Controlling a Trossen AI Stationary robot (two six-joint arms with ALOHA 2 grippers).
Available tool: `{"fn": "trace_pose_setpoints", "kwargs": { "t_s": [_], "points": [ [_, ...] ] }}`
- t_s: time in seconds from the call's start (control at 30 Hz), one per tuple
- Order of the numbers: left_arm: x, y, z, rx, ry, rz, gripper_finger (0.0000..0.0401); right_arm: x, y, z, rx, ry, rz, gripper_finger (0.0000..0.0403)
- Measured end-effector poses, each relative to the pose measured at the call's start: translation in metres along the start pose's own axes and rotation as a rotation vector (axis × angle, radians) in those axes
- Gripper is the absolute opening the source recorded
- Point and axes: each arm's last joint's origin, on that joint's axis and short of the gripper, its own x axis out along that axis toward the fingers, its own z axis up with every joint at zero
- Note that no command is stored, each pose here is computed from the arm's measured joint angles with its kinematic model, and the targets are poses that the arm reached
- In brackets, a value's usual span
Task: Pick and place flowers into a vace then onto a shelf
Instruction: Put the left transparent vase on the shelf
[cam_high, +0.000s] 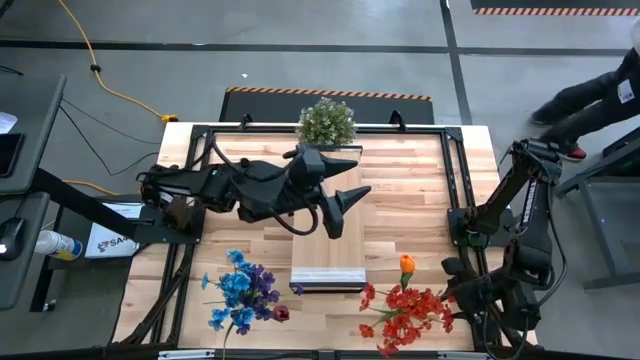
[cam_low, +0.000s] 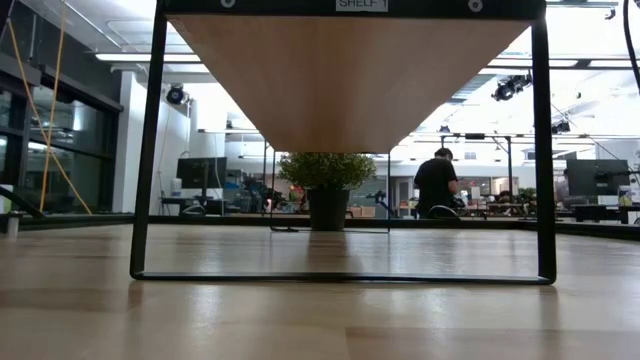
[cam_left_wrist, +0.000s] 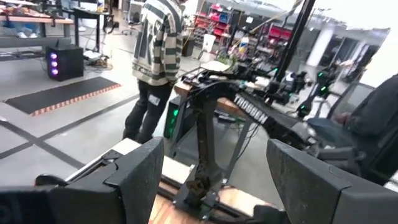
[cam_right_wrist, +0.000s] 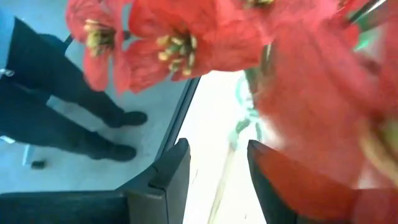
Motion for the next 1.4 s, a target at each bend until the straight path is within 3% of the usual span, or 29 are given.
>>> {"fn": "trace_pose_setpoints", "kwargs": {
  "t_s": [0.33,0.63,1.13,1.4],
  "points": [
    [-0.013,0.006,0.015,-0.027,-0.026,-0.038,0.0317,-0.002,-0.007,-0.013,0.120,0.208,-0.011,0.0138],
    [-0.039,0.011,0.034,-0.064,-0.062,-0.096,0.0317,-0.010,0.000,-0.031,0.208,0.286,-0.015,0.0146],
    [-0.123,0.005,0.068,-0.137,-0.126,-0.286,0.0317,-0.017,0.007,-0.041,0.272,0.282,-0.015,0.0141],
    [-0.172,-0.017,0.059,-0.155,-0.088,-0.239,0.0317,-0.019,0.005,-0.039,0.279,0.241,-0.022,0.0131]
  ]
}}
